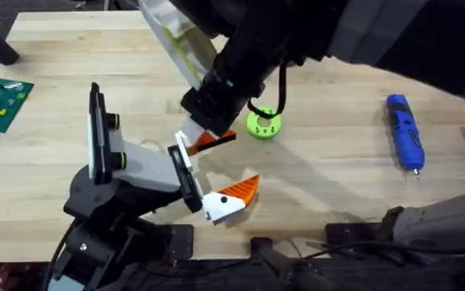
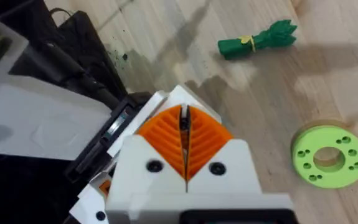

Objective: Pick up the gripper from the table and insert it into the empty holder that is missing its gripper. Then pick up a screw, insert it into the mounting hole, and use the screwdriver to tighten it. Finally, clean up the table by picking up the vegetable and placing it into the bucket.

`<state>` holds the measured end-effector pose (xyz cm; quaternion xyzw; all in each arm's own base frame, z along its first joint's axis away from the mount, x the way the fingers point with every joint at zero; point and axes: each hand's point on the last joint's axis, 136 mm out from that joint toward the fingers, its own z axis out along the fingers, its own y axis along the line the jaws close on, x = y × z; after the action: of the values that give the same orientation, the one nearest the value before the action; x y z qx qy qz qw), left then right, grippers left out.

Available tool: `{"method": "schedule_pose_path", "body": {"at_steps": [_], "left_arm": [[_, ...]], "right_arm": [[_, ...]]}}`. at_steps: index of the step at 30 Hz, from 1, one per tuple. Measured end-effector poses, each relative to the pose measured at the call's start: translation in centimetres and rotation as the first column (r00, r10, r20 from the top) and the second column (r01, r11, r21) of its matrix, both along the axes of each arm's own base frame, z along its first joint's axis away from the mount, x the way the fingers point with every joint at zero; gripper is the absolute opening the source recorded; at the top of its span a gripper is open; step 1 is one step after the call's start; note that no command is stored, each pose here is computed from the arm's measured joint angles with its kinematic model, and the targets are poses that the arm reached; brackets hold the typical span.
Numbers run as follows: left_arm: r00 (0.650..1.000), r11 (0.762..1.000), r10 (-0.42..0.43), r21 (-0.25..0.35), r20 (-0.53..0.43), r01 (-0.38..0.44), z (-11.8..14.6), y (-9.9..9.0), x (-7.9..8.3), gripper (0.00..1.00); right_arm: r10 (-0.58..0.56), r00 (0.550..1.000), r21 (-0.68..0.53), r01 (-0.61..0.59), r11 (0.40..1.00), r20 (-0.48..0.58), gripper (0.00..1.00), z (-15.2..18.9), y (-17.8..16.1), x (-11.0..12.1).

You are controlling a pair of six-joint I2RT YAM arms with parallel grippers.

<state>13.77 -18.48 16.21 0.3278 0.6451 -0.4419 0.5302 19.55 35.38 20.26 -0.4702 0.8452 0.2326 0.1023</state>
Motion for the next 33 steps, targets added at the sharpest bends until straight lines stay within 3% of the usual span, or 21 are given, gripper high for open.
{"method": "schedule_pose_path", "body": {"at_steps": [3, 8, 12, 16, 18, 33], "left_arm": [[1.0, 1.0, -0.004, 0.0, 0.0, 0.004, 0.0, 0.0, -0.1, 0.986], [1.0, 1.0, 0.0, 0.0, 0.0, 0.0, 0.0, 0.0, 0.0, 0.986], [1.0, 1.0, 0.004, 0.0, -0.002, -0.004, 0.0, 0.0, 0.1, 0.986], [1.0, 1.0, 0.006, 0.003, 0.01, -0.006, 0.0, 0.0, 0.1, 0.986], [1.0, 1.0, 0.01, 0.006, 0.015, -0.01, 0.0, 0.1, 0.2, 0.986], [1.0, 1.0, 0.011, 0.009, 0.024, -0.012, 0.0, 0.1, 0.2, 0.986]], "right_arm": [[0.0, 1.0, -0.002, 0.0, 1.0, -0.001, 0.023, 0.0, -0.1, 0.0], [0.008, 1.0, 0.002, -0.007, 1.0, -0.016, 0.187, 0.0, 0.0, -0.4], [0.009, 0.999, 0.012, -0.009, 1.0, -0.034, 0.436, 0.2, 0.0, -0.7], [-0.013, 1.0, 0.022, 0.013, 1.0, -0.023, 0.83, 1.0, -0.8, -0.1], [-0.028, 0.999, 0.031, 0.028, 0.999, -0.017, 0.965, 1.5, -1.2, 0.2], [-0.176, 0.983, 0.116, 0.17, 0.979, 0.047, 0.994, 5.8, -5.9, 3.4]]}}
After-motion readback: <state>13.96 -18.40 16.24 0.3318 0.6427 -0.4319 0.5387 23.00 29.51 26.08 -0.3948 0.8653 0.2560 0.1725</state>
